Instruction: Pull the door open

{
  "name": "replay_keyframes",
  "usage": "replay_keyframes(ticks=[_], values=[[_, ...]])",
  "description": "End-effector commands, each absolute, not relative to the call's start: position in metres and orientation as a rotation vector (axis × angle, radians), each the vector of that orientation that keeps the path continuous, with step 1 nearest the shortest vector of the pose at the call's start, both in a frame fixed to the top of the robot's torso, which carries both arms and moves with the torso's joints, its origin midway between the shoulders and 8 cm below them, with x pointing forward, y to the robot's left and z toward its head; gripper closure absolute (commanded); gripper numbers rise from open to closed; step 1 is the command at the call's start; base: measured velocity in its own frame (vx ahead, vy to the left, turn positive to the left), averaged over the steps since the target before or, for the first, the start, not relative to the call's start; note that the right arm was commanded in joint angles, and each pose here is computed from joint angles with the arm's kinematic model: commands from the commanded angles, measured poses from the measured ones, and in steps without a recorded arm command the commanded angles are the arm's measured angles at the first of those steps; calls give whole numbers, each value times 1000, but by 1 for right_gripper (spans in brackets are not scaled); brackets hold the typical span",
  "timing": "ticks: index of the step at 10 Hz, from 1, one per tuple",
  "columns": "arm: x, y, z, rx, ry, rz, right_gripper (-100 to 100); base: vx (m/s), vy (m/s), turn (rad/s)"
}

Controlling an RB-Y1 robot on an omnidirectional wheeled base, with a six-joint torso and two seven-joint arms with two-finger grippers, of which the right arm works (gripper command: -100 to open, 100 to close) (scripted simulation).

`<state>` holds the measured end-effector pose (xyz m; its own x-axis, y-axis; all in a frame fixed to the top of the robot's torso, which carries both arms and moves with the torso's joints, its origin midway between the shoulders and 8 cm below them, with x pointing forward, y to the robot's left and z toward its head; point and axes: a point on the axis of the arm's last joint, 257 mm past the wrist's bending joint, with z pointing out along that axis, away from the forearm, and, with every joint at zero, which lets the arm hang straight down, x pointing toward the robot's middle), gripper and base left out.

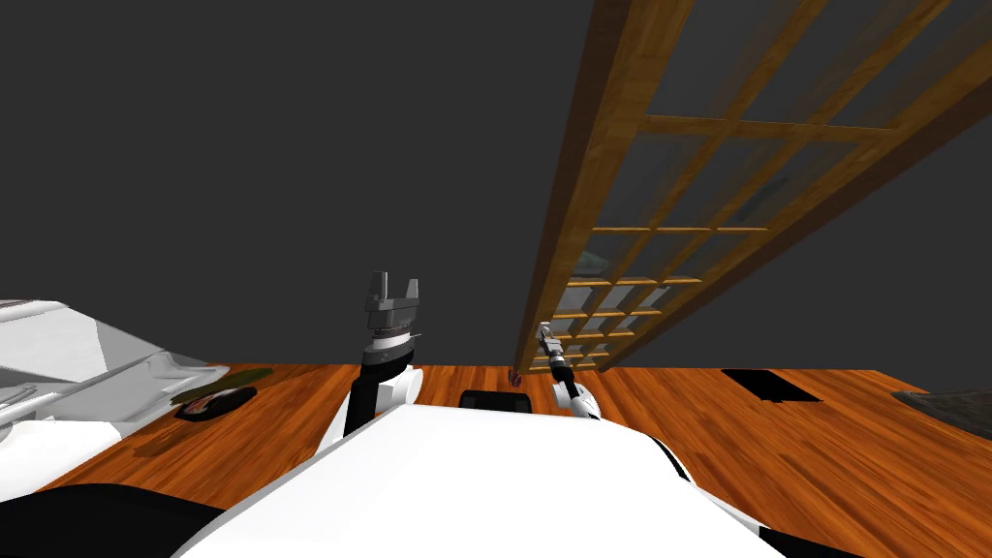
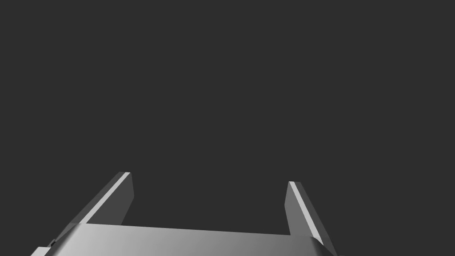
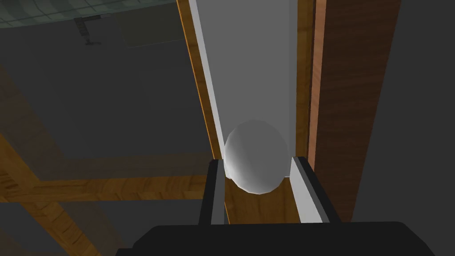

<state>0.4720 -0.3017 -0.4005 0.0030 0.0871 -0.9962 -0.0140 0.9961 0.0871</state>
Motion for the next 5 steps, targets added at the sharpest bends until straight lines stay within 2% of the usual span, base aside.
replay_keyframes(ticks=[1,4,5], values=[[473,-295,-402,75,1569,112,100,-24,9,12],[472,-297,-402,115,1568,150,100,-62,20,21],[470,-302,-401,82,1567,126,-100,-130,35,4]])
